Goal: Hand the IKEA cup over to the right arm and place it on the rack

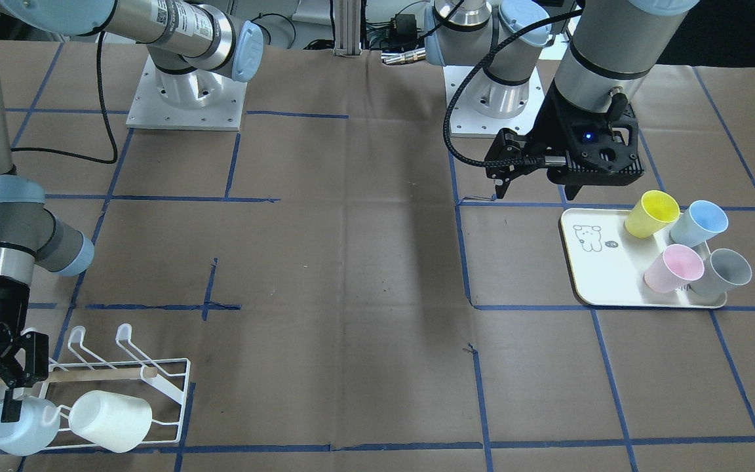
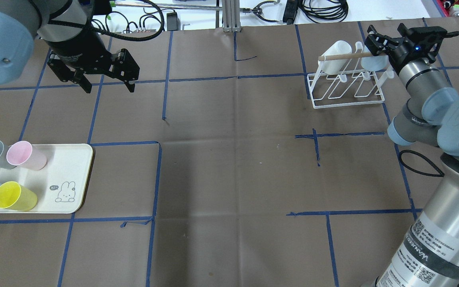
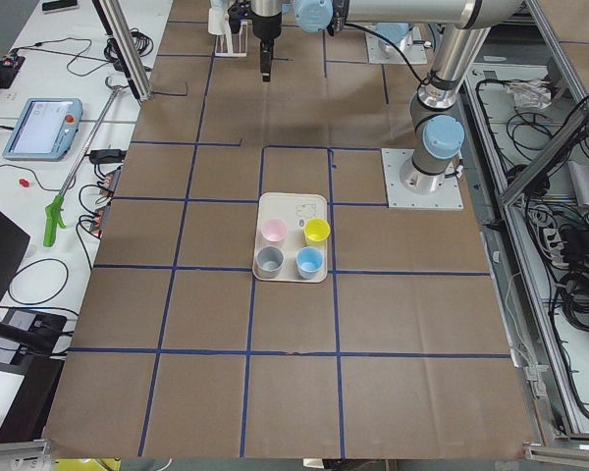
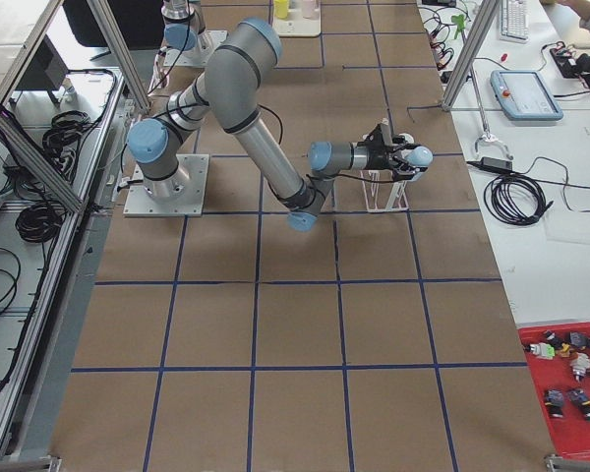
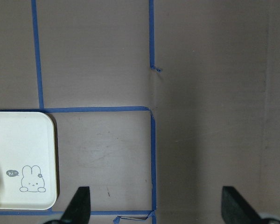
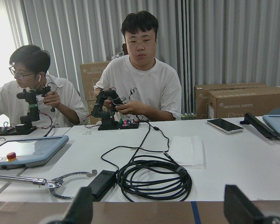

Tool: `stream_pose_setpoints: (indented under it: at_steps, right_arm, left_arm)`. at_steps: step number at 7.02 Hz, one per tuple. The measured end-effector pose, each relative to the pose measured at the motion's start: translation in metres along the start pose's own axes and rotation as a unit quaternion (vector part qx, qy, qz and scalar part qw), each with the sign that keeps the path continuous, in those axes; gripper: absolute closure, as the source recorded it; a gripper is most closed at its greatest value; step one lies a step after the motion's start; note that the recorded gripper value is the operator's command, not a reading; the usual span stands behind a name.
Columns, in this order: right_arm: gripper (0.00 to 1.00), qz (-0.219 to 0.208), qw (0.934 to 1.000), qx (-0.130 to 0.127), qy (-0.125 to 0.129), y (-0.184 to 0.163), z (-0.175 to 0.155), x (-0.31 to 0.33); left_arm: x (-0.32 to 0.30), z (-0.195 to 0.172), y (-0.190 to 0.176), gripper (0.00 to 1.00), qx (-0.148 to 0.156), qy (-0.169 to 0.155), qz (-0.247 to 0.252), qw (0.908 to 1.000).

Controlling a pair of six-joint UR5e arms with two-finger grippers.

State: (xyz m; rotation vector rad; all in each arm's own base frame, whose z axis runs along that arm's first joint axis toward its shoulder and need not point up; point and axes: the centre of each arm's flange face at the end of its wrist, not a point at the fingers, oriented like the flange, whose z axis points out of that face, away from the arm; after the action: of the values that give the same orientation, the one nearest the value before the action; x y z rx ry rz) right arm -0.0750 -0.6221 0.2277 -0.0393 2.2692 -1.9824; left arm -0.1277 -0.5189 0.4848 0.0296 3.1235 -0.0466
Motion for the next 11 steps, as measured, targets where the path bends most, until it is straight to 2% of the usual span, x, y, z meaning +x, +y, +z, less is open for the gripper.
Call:
stream_pose_setpoints:
  at_steps: [2,4,5,6,8,10,11]
  right_arm:
    - [0.00,0.006,0.9999,-0.012,-0.001,-0.009,0.003,0.002]
    - [0.00,0.001,0.9999,-0.013,0.001,-0.041,-0.002,0.000]
    - [0.00,0.003,0.9997,-0.026,0.001,-0.064,-0.005,-0.002]
    - [0.00,0.003,0.9989,-0.047,0.001,-0.087,-0.008,-0.004]
    - [0.00,0.007,0.9936,-0.113,-0.002,-0.129,-0.015,-0.012]
    - [0.00,0.014,0.9848,-0.173,-0.008,-0.168,-0.031,-0.027]
    - [0.00,0.017,0.9791,-0.203,-0.002,-0.180,-0.038,-0.036]
  left_arm:
    - [0.000,-0.001,0.001,0.00,0.001,0.000,0.000,1.0000]
    - [0.000,-0.002,0.001,0.00,0.000,-0.001,0.000,1.0000]
    - [0.000,-0.002,0.002,0.00,0.000,-0.001,0.000,1.0000]
    - [0.000,-0.003,0.002,0.00,0.000,-0.001,0.000,1.0000]
    - [0.000,-0.003,0.002,0.00,0.000,-0.001,0.000,1.0000]
    - [0.000,-0.003,0.003,0.00,0.000,-0.001,0.000,1.0000]
    - [0.000,-0.003,0.003,0.00,0.000,-0.001,0.000,1.0000]
